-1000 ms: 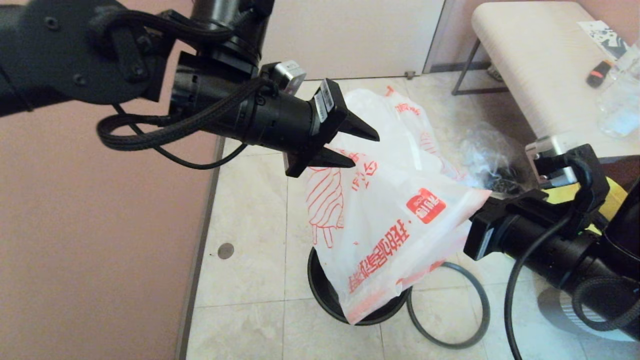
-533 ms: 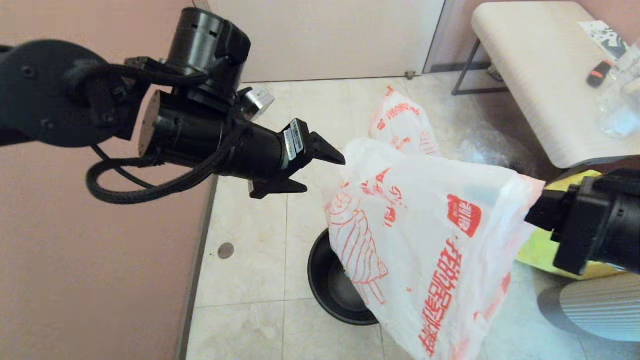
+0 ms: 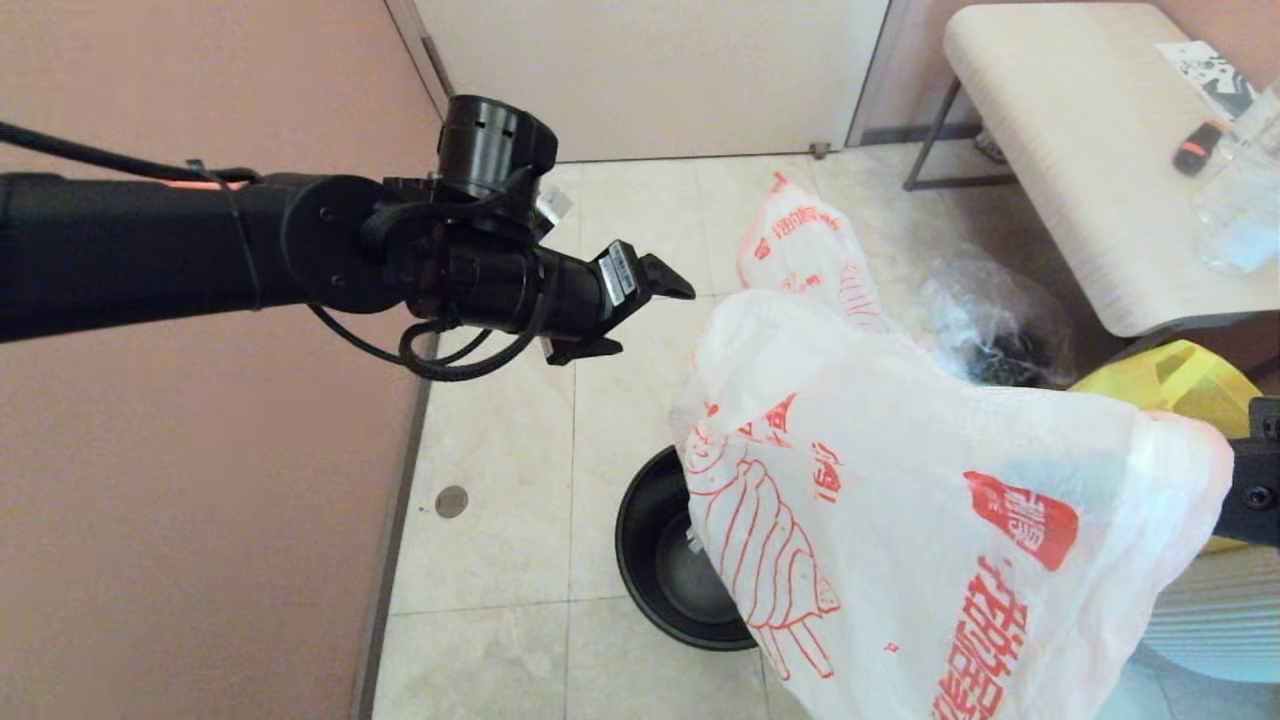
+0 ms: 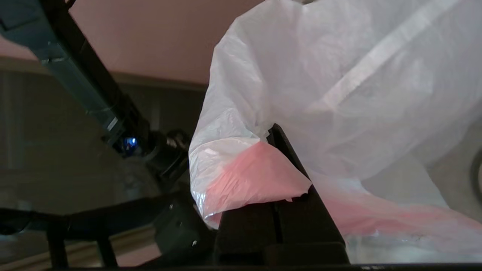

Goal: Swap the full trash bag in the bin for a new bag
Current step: Put the new garbage bag on the trash can

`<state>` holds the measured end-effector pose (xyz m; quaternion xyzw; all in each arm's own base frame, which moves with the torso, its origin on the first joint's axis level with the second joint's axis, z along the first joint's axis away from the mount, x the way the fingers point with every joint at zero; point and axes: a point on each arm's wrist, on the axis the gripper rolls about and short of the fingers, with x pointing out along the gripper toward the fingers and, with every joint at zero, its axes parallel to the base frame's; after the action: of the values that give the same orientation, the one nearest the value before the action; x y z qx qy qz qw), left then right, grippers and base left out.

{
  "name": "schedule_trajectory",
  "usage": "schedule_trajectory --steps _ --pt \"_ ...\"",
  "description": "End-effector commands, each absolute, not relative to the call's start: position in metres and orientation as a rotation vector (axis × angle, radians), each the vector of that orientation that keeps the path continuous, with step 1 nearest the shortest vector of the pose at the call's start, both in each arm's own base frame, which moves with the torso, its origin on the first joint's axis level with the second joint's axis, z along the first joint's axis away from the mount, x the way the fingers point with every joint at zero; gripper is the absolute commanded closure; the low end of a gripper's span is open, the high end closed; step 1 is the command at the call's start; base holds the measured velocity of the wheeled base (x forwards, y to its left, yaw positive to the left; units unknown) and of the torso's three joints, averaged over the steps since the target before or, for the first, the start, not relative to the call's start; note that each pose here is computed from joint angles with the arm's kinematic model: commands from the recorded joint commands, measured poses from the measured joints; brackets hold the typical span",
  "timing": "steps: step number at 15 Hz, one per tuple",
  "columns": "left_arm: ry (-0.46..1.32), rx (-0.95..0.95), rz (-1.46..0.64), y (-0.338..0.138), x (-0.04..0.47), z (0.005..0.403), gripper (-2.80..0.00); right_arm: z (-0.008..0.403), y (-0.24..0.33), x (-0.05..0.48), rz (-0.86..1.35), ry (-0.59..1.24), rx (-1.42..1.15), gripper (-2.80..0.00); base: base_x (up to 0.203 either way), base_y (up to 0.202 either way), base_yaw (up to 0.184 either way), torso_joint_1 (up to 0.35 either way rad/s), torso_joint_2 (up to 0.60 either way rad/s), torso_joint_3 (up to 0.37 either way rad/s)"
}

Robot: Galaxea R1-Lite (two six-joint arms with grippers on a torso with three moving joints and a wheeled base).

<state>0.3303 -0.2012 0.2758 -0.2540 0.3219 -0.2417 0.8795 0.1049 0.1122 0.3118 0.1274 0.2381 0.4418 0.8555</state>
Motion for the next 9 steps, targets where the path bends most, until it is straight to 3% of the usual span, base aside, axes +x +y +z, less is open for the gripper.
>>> schedule_trajectory --steps 1,8,9 --pt "0.665 -0.536 -0.502 -0.209 0.347 0.271 -2.80 0.312 0.114 0.106 0.929 0.525 0.269 0.00 0.000 0.000 0.000 0.000 0.00 0.000" --pt "0.654 -0.532 -0.510 -0.219 0.361 0.265 -2.80 0.327 0.101 0.090 0.990 0.649 0.314 0.00 0.000 0.000 0.000 0.000 0.00 0.000" --pt "0.646 -0.532 -0.516 -0.220 0.360 0.267 0.00 0.325 0.101 0.089 0.996 0.661 0.312 0.00 0.000 0.000 0.000 0.000 0.00 0.000"
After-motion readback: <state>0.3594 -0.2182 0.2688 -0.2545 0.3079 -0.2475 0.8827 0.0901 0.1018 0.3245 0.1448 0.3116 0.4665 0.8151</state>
